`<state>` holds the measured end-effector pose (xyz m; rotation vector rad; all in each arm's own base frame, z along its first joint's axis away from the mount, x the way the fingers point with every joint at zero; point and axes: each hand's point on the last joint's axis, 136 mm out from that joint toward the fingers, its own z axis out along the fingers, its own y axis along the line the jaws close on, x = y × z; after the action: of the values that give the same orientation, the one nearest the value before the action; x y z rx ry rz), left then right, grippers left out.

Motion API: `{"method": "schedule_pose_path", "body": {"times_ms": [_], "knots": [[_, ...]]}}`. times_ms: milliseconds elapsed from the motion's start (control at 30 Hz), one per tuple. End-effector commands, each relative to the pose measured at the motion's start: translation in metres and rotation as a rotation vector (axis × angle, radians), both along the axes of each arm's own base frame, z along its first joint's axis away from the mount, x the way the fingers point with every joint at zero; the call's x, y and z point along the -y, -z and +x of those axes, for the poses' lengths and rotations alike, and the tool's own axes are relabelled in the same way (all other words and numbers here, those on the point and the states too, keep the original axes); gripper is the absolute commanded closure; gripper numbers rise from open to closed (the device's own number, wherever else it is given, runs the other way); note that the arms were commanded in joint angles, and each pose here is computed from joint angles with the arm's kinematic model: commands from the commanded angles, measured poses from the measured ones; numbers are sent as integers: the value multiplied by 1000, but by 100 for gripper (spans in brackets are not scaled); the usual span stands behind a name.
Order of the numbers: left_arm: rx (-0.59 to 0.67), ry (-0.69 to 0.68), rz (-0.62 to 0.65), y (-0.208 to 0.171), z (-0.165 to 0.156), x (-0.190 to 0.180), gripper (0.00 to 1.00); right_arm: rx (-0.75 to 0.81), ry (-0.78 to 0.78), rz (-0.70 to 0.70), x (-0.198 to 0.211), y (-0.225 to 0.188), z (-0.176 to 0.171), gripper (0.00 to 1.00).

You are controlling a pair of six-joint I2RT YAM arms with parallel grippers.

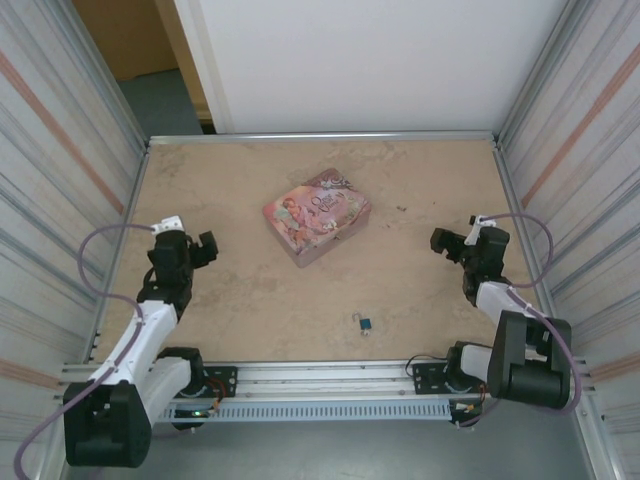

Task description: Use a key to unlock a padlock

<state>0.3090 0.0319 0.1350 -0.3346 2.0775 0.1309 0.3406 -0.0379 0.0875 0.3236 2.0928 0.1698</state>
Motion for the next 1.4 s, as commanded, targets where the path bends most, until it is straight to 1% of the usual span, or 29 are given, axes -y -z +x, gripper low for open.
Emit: {"method": "schedule_pose_path", "body": {"times_ms": [0,300,467,600,733,867,967,1033,1200,1367], "knots": [[49,47,23,-3,9,4,1,121,-19,-50,2,-20,14,1],[84,116,35,3,18,13,1,247,-66,-68,-9,-27,27,1],[92,117,49,4,20,12,1,260,-117,-138,-25,-18,29,1],[84,122,54,8,22,13,1,264,-141,-153,-30,-14,31,1],[78,133,61,11,24,14,1,263,-169,-176,-38,-5,35,1],[82,137,65,11,27,14,1,222,-168,-164,-36,-1,39,1],[86,143,72,11,30,15,1,117,-128,-150,-27,7,54,1],[93,158,73,11,34,17,1,125,-94,-155,-21,7,53,1],[119,220,73,9,46,27,1,122,-90,-163,-22,7,54,1],[171,273,87,7,56,35,1,122,-88,-166,-21,7,54,1]]}}
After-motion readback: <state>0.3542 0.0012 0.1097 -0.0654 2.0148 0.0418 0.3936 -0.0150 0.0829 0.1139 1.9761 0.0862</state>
